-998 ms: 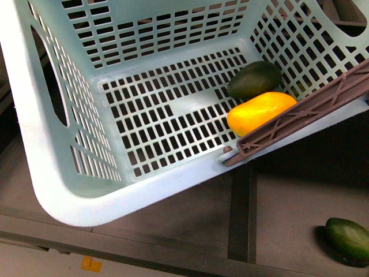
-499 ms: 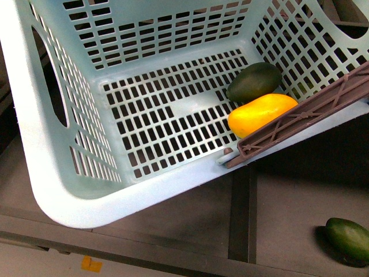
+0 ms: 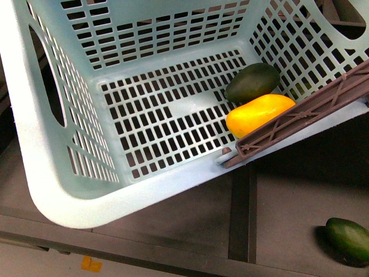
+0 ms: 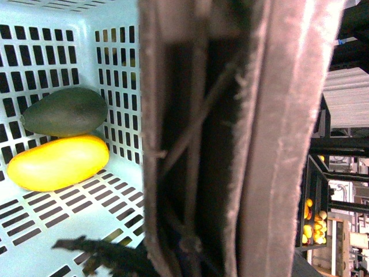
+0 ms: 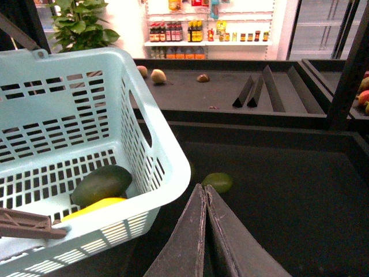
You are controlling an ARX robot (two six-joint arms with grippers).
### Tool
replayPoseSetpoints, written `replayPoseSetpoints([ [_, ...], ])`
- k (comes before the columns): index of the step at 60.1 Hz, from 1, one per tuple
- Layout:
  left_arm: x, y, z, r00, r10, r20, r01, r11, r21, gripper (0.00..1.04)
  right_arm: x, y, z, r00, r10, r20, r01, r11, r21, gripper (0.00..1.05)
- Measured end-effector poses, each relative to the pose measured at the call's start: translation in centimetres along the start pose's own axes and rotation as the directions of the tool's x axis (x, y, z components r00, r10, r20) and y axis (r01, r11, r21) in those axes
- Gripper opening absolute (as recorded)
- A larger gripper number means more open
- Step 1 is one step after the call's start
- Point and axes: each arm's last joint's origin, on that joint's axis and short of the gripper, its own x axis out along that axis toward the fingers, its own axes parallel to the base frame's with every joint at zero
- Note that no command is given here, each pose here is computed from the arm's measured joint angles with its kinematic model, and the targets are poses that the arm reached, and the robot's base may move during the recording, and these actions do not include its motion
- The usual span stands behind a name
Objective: Pick mango and avocado into basket
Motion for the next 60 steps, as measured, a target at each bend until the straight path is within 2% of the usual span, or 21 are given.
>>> replayPoseSetpoints([
  [28,0.0,0.0,0.0,1.0,0.0,0.0,0.0,1.0,0.0,0.15,-0.9,0.0,-0.1,1.0,0.0,-0.001,0.0,1.0,0.0,0.02],
  [31,0.0,0.0,0.0,1.0,0.0,-0.001,0.0,1.0,0.0,0.15,-1.5,0.0,-0.5,0.999,0.001,-0.034,-0.001,1.0,0.0,0.02],
  [45,0.0,0.0,0.0,1.0,0.0,0.0,0.0,1.0,0.0,0.15,-2.0,0.0,-0.3,1.0,-0.001,-0.006,0.001,1.0,-0.001,0.02],
  [50,0.0,0.0,0.0,1.0,0.0,0.0,0.0,1.0,0.0,0.15,-2.0,0.0,-0.3,1.0,-0.001,-0.005,0.001,1.0,-0.002,0.13],
  [53,0.0,0.0,0.0,1.0,0.0,0.0,0.0,1.0,0.0,0.15,-2.0,0.0,-0.3,1.0,-0.001,-0.005,0.001,1.0,-0.002,0.25],
  [60,0.0,0.0,0.0,1.0,0.0,0.0,0.0,1.0,0.0,0.15,-2.0,0.0,-0.3,1.0,-0.001,-0.005,0.001,1.0,-0.002,0.43],
])
